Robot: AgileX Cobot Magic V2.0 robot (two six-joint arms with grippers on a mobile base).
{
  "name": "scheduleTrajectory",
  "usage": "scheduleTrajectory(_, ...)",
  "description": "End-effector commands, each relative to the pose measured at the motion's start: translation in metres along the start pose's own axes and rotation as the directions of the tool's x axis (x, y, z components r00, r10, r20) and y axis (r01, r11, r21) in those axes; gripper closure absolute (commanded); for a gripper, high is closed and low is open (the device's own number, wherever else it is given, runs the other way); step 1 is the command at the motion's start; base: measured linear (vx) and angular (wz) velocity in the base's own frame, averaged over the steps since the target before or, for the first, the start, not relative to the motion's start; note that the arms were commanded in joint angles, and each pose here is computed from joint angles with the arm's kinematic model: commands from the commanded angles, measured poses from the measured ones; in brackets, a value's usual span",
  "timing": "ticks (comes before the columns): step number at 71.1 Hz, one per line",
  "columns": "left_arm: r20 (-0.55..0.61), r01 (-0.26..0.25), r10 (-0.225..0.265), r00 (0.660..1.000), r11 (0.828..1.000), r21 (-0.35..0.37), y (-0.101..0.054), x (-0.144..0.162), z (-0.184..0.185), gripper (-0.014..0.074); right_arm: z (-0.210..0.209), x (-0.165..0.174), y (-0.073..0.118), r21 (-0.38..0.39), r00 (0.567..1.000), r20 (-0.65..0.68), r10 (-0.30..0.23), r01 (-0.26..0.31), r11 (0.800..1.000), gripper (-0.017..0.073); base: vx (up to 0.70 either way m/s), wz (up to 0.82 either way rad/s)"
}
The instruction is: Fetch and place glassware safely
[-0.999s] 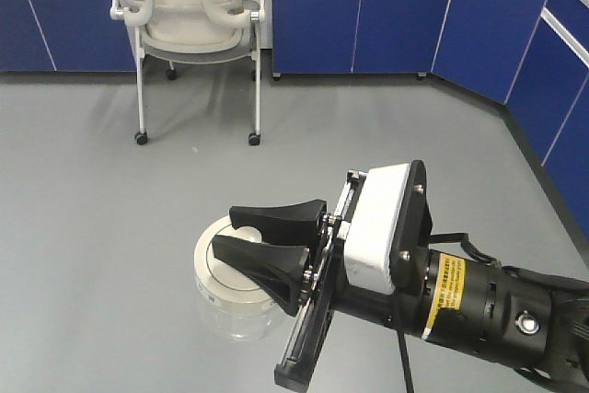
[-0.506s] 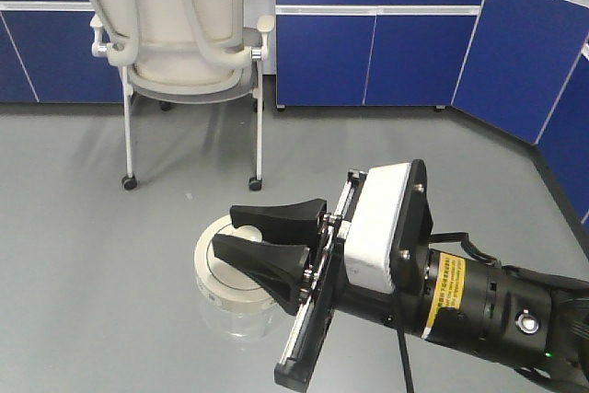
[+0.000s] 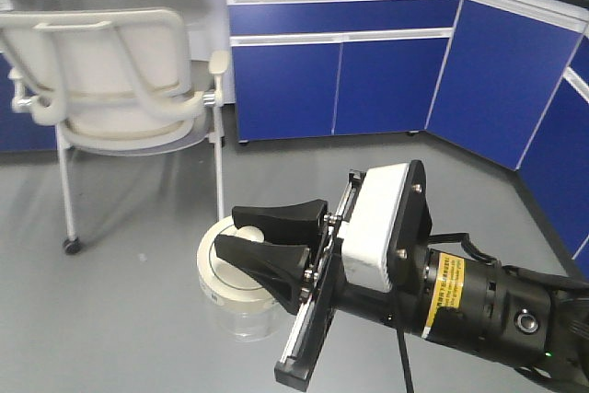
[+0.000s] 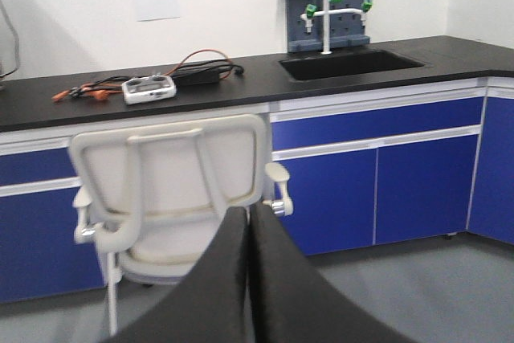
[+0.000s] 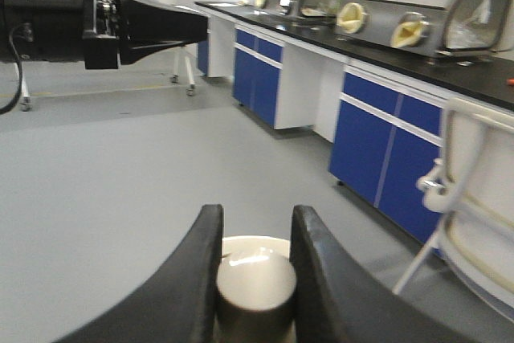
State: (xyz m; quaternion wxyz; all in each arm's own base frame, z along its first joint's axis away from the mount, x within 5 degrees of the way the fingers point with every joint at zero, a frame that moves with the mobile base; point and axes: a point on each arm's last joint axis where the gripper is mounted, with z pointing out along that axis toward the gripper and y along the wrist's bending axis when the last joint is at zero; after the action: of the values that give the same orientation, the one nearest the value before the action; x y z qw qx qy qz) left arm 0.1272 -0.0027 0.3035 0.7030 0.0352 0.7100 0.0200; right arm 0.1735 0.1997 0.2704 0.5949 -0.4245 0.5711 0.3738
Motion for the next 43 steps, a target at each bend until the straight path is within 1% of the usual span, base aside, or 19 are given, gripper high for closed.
scheduleTrajectory(1, 0.094, 0.010, -0.010, 0.996, 1.000, -0.001, 0.0004, -0.0148, -0.0002, 0.0601, -0.0024, -0.0250, -0.0002, -0.007, 0.990, 0.138, -0.008, 0.009, 1.000, 0.0563, 0.36, -0.27)
scheduleTrajectory(24, 0.094, 0.010, -0.010, 0.996, 1.000, -0.001, 0.0004, -0.0148, -0.0002, 0.0601, -0.0024, -0.0250, -0.0002, -0.007, 0.990, 0.138, -0.008, 0.009, 1.000, 0.0563, 0.30, -0.33)
scheduleTrajectory(43, 0.094, 0.010, -0.010, 0.996, 1.000, -0.001, 0.0004, -0.0148, -0.0002, 0.0601, -0.0024, -0.0250, -0.0002, -0.007, 0.990, 0.138, -0.008, 0.009, 1.000, 0.0563, 0.23, -0.48)
